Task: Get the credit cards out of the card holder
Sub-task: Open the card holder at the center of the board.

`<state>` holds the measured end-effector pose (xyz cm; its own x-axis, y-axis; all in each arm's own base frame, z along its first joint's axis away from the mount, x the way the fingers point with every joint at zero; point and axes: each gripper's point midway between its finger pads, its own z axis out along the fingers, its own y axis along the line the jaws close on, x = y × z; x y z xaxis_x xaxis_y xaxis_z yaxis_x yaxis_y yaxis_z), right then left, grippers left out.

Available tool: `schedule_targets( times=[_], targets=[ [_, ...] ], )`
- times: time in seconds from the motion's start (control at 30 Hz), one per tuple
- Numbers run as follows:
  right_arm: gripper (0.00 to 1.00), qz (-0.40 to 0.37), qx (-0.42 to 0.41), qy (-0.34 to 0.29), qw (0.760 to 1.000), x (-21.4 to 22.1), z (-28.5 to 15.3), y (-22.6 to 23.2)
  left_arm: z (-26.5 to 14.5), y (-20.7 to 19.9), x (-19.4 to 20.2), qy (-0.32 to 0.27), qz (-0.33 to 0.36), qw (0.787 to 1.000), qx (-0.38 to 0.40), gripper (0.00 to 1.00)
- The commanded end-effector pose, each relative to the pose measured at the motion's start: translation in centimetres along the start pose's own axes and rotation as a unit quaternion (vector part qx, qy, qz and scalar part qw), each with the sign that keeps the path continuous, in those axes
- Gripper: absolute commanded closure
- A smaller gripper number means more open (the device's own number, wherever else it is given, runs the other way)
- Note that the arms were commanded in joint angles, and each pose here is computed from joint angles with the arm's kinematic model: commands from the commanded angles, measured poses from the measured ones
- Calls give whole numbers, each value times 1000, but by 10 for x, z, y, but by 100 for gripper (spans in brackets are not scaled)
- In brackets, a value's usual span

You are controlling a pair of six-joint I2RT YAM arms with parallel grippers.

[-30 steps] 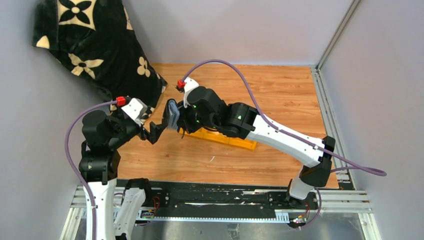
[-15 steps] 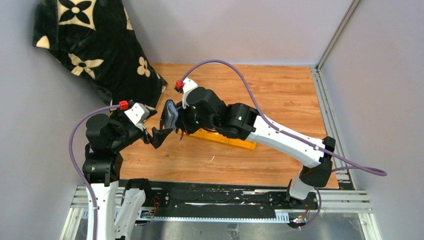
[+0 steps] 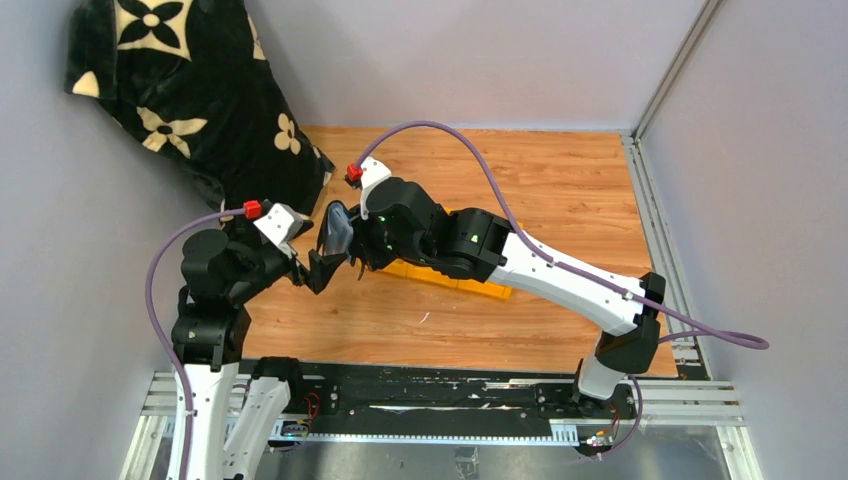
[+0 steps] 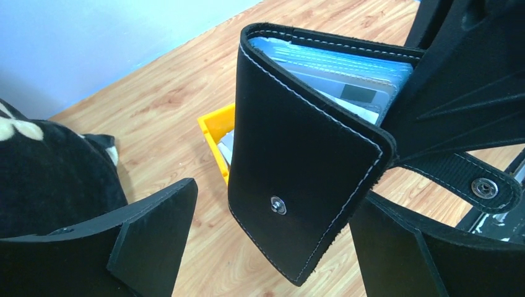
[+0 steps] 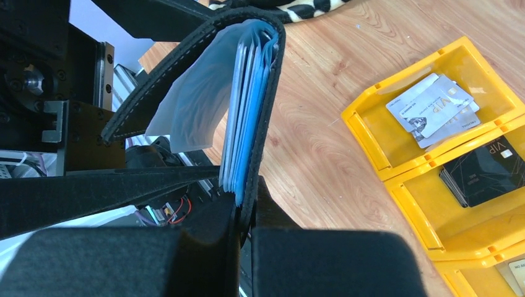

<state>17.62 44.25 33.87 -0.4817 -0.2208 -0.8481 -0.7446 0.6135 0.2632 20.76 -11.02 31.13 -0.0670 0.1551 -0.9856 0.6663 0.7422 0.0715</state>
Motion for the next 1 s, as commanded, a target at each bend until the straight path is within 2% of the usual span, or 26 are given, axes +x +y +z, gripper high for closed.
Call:
schedule_targets(
  times=[0.0,0.1,0.3,0.67,0.87,0.97],
  targets=[
    [100,-7,-5,-19,1000,-7,-12,4,-9,-4,-8,4,43,999,5,0],
    [100,-8,-5,-18,1000,-4,-13,3,-11,-2,0,29,47,998,4,1],
    [100,-10,-5,-19,1000,-1,-16,1,-14,-4,-4,21,49,999,-2,2],
    [100,-4,-27,-24,999,0,-23,6,-14,32,-17,-7,-8,994,-110,2],
    [100,-9,-38,-32,999,2,-29,6,-14,27,-23,-14,-7,995,-97,6],
    [100,-13,-44,-38,998,4,-32,6,-15,10,-24,-11,9,999,-52,9]
  ],
)
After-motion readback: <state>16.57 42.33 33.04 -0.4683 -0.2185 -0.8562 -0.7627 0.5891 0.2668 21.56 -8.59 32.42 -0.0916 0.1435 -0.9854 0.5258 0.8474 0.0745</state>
